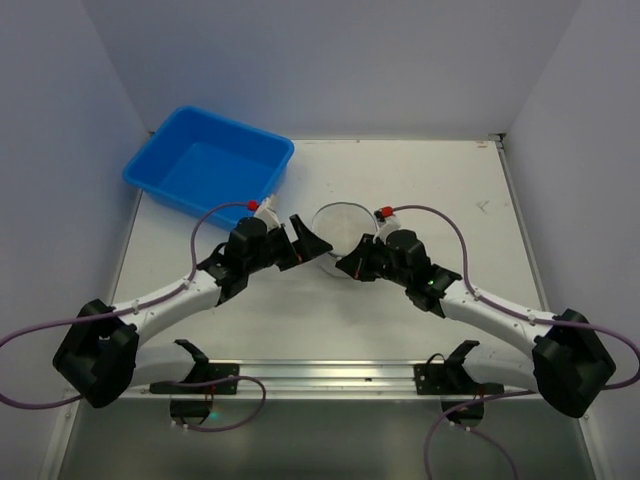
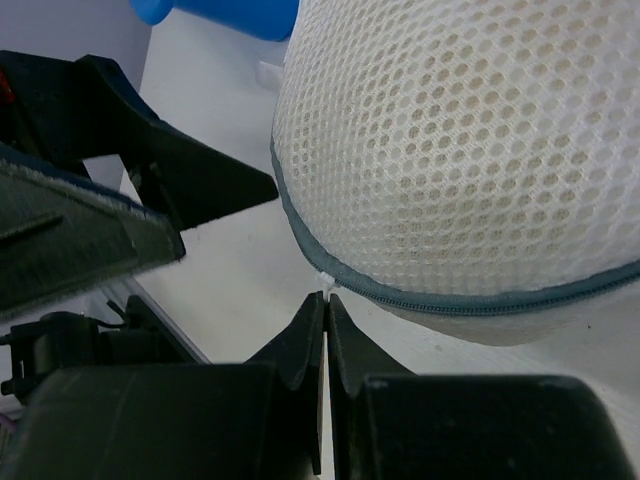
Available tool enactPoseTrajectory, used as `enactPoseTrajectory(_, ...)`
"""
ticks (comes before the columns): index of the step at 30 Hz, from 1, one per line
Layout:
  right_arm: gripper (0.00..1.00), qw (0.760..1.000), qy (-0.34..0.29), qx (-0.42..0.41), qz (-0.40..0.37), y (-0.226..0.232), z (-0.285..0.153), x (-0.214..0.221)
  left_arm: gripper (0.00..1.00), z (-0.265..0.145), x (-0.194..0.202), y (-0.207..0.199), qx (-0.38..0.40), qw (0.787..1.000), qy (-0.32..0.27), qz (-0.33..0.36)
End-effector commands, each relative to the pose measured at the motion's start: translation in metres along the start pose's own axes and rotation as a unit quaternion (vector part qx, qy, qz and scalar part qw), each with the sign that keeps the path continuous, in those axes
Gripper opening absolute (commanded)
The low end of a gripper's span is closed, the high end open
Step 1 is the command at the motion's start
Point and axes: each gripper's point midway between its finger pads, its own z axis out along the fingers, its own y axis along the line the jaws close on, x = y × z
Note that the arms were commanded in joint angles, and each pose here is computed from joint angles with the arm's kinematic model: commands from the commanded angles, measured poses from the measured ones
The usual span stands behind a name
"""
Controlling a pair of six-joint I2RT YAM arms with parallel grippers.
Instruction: Unzip the laundry bag and remove the bra
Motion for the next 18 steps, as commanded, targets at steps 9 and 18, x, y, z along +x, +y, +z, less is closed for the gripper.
enactPoseTrajectory(9, 0.0, 1.0, -0.026, -0.014, -0.007, 0.012, 0.001, -0.012, 0.53, 0.041, 0.016, -0.006, -0.021, 0.999, -0.004, -0.037)
enactPoseTrajectory(18, 0.0, 0.994, -0.071, 0.084, -0.02, -0.042, -0.036, -0.024, 0.0, 0.021, 0.019, 0.016, -0.042, 0.998, -0.016, -0.035)
